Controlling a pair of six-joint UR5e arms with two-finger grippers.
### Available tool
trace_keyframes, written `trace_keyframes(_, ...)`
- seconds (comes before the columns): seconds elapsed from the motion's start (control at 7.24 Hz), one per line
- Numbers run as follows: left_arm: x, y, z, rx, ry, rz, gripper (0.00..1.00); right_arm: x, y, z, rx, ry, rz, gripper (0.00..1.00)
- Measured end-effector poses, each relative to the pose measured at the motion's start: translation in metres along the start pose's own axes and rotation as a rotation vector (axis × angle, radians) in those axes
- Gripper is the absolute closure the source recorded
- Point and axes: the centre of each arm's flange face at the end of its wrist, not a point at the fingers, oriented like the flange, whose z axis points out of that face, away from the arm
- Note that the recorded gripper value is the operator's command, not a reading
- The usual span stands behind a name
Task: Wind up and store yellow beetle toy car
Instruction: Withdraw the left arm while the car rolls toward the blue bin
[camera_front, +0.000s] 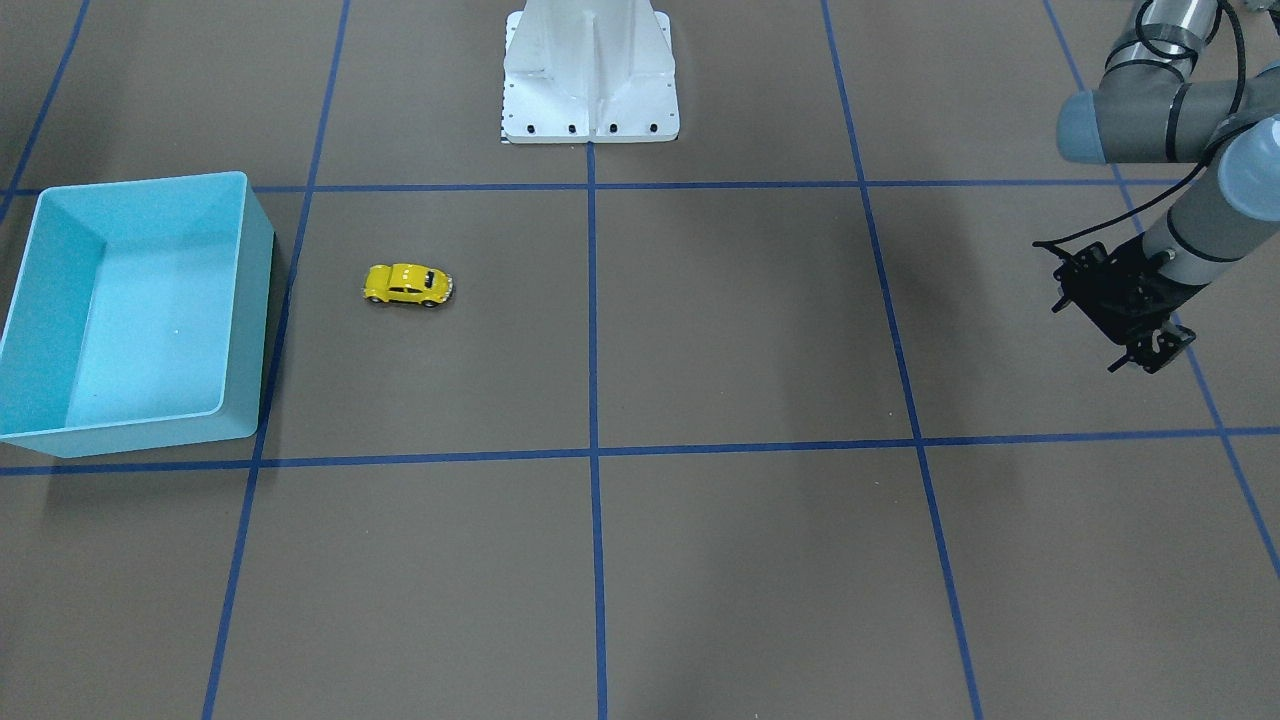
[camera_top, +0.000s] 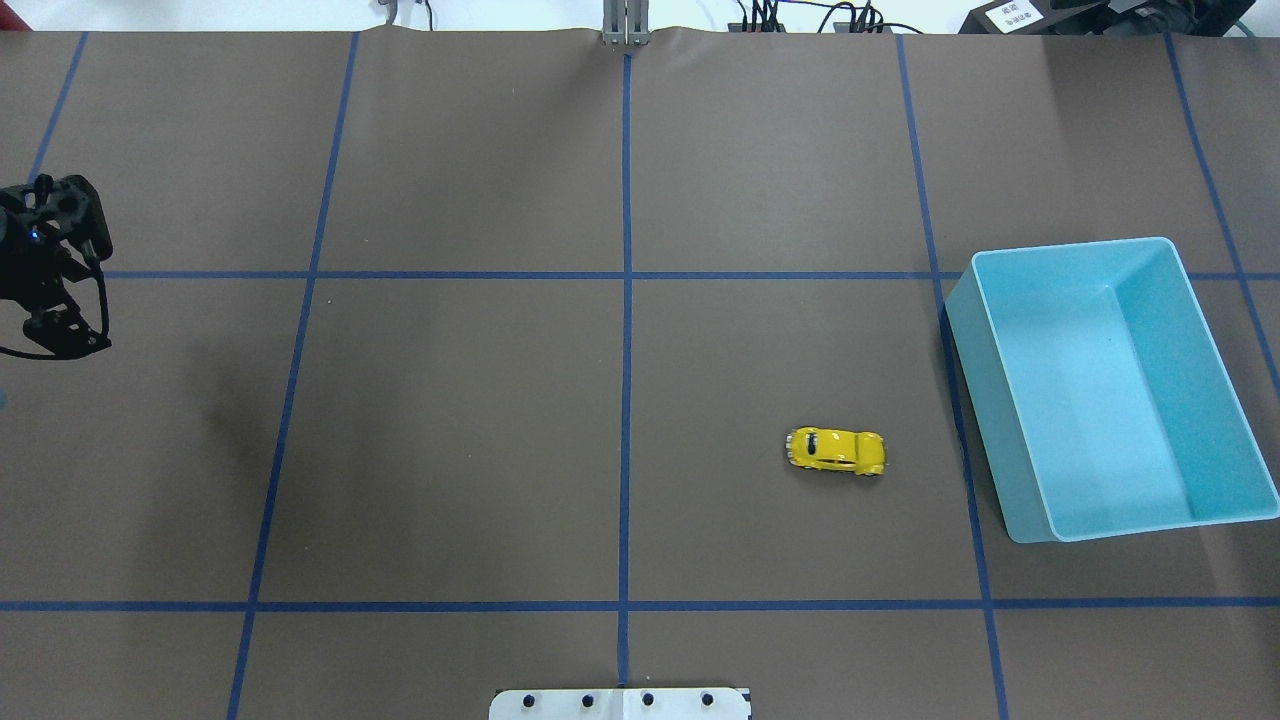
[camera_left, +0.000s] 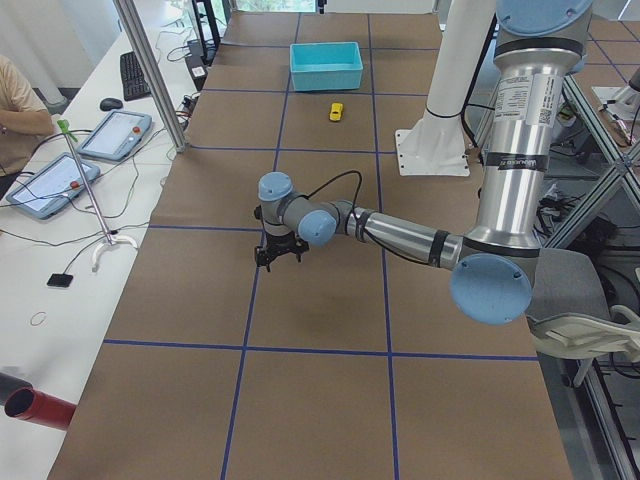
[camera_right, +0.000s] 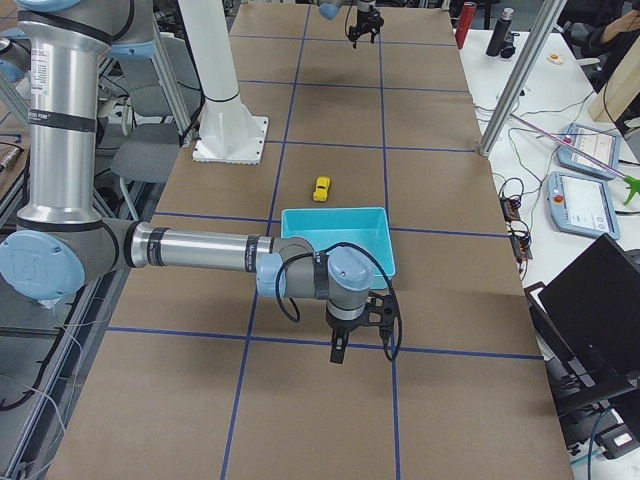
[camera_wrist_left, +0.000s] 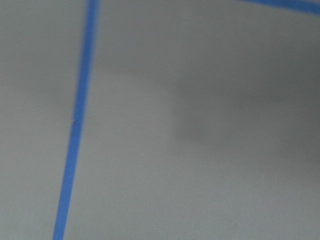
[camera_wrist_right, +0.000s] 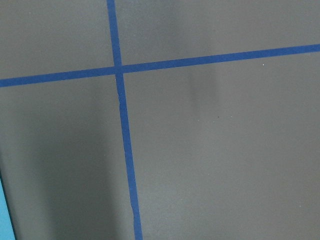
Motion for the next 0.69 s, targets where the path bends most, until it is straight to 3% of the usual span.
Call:
trace_keyframes(0.28,-0.027,0.014,-0.031,0.026,-0.033,-0.574,0.0,-0.009,-0.005,-0.01,0.017,-0.012,-0.013,0.0)
trace_keyframes(0.41,-0.041,0.025,-0.042,0.039,-0.038,-0.766,0.0,-0.018,-0.013,-0.02,0.033,-0.02,-0.024,0.0)
trace_keyframes(0.55,-0.052,0.037,-0.046,0.042,-0.027,-0.856,0.0,-0.033,-0.029,-0.034,0.048,-0.025,-0.032,0.0)
trace_keyframes(0.69,-0.064,0.049,-0.045,0.038,-0.014,-0.873,0.0,-0.06,-0.044,-0.058,0.058,-0.028,-0.042,0.0)
